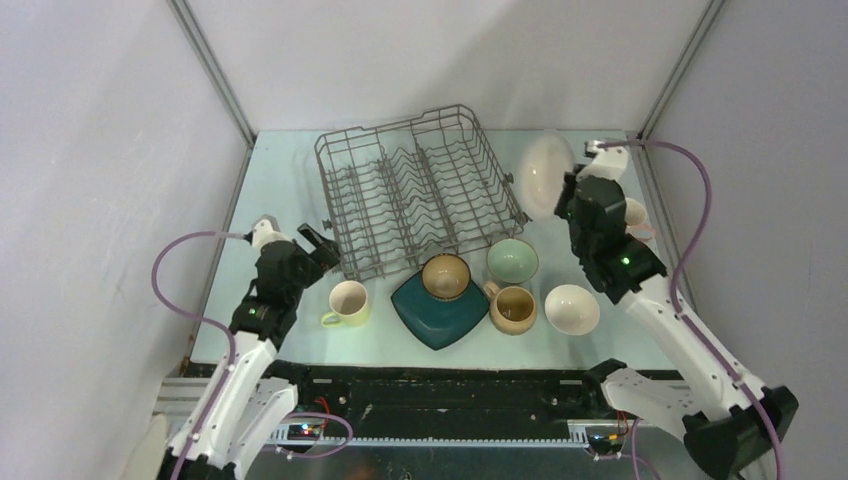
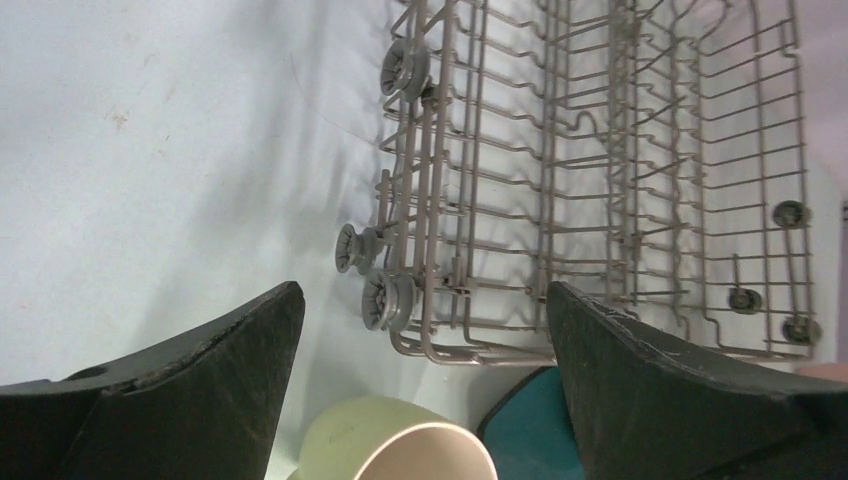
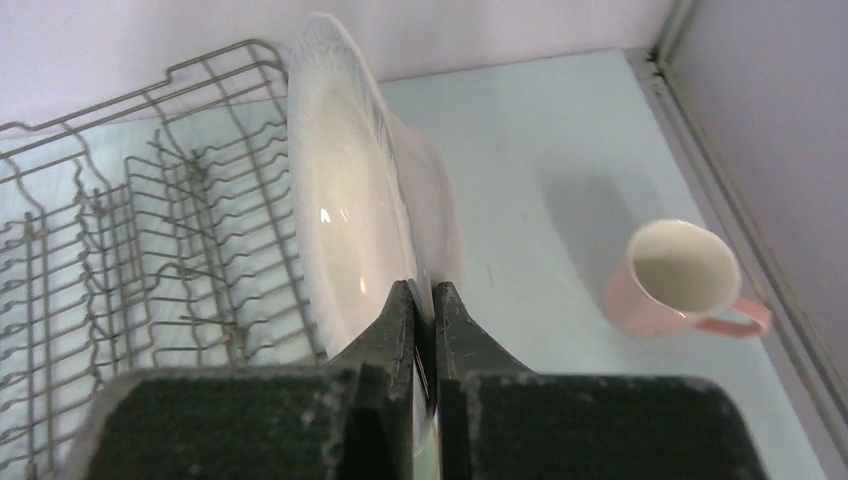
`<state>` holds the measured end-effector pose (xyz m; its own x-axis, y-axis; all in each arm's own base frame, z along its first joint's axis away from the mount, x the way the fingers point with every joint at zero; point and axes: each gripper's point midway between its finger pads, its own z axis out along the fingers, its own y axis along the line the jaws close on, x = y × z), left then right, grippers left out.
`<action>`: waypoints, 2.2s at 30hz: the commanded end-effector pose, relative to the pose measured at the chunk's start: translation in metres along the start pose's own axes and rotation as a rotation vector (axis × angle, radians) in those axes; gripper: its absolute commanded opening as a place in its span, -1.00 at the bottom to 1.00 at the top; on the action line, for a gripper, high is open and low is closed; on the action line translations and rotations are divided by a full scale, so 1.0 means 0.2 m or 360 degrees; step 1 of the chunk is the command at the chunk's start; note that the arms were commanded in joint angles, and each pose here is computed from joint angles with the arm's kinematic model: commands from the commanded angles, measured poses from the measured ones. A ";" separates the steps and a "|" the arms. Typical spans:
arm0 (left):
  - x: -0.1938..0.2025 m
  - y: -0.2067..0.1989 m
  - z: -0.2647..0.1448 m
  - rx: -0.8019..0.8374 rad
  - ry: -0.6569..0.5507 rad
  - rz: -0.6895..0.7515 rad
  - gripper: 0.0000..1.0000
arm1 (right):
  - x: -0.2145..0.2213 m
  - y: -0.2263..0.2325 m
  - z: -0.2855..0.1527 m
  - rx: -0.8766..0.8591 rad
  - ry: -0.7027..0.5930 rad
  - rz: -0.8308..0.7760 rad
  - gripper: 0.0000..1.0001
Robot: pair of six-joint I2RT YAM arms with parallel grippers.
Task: Load the mixed dishes into the dish rack
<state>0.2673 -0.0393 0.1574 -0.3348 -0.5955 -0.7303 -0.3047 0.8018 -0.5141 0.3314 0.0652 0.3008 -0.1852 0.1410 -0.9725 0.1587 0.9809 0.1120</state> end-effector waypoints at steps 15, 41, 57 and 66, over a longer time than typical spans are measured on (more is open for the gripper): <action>-0.19 -0.10 0.28 -0.0163 -0.0085 0.0116 0.97 | -0.37 1.15 0.43 -0.0503 -0.0268 0.0046 -1.00; 0.08 -0.06 0.50 -0.0193 0.0253 0.0235 -0.02 | 0.00 1.67 1.00 -0.0463 -0.0234 -0.0214 -1.00; 0.11 -0.07 0.52 -0.0142 0.0265 0.0219 0.02 | 0.28 1.79 1.04 -0.0507 -0.0144 -0.0189 -1.00; 0.11 -0.07 0.52 -0.0136 0.0251 0.0216 0.02 | 0.35 1.85 1.03 -0.0558 -0.0096 -0.0113 -0.95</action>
<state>0.3529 -0.0592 0.0991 -0.5269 -0.5014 -0.6862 -0.3381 0.8644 -0.3721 0.5686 0.3921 0.1597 -0.2699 -0.1165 -0.9558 -0.1947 0.9787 -0.0643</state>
